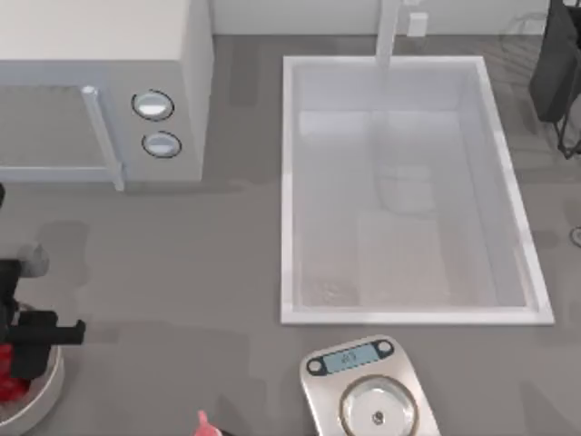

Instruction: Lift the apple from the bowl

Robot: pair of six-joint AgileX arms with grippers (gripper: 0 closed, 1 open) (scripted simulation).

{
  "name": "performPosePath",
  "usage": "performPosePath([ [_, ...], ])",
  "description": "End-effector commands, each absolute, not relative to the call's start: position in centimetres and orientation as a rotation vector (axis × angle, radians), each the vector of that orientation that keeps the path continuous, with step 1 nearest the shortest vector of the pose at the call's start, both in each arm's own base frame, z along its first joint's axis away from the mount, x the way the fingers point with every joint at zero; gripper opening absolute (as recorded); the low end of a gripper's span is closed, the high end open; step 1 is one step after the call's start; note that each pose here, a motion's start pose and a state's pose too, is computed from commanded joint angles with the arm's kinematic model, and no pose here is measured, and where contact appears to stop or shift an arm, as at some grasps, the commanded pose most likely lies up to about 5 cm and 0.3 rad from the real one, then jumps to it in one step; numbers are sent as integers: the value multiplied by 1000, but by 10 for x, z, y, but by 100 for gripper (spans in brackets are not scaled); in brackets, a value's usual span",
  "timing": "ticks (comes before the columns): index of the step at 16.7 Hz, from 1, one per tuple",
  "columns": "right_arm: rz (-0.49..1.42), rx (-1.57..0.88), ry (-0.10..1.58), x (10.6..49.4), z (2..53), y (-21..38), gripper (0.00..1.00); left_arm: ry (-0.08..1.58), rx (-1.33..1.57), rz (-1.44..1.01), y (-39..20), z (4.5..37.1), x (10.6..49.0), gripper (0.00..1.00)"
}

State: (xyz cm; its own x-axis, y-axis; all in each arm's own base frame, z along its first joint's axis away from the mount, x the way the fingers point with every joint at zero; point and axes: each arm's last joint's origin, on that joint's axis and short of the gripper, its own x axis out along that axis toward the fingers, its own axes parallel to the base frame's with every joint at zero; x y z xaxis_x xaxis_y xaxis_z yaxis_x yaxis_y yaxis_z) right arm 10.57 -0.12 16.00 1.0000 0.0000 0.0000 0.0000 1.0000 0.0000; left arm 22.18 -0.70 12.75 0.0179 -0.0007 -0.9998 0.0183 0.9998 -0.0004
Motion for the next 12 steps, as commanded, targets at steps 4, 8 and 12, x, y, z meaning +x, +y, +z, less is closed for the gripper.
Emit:
performPosePath([
  [4, 0, 0, 0, 106, 160, -1, 100, 1565, 15, -16, -7, 95, 215, 100],
  [8, 0, 0, 0, 106, 160, -1, 100, 1571, 16, -16, -7, 91, 214, 100],
  [12, 0, 0, 0, 106, 160, -1, 100, 1571, 16, -16, -7, 91, 214, 77],
])
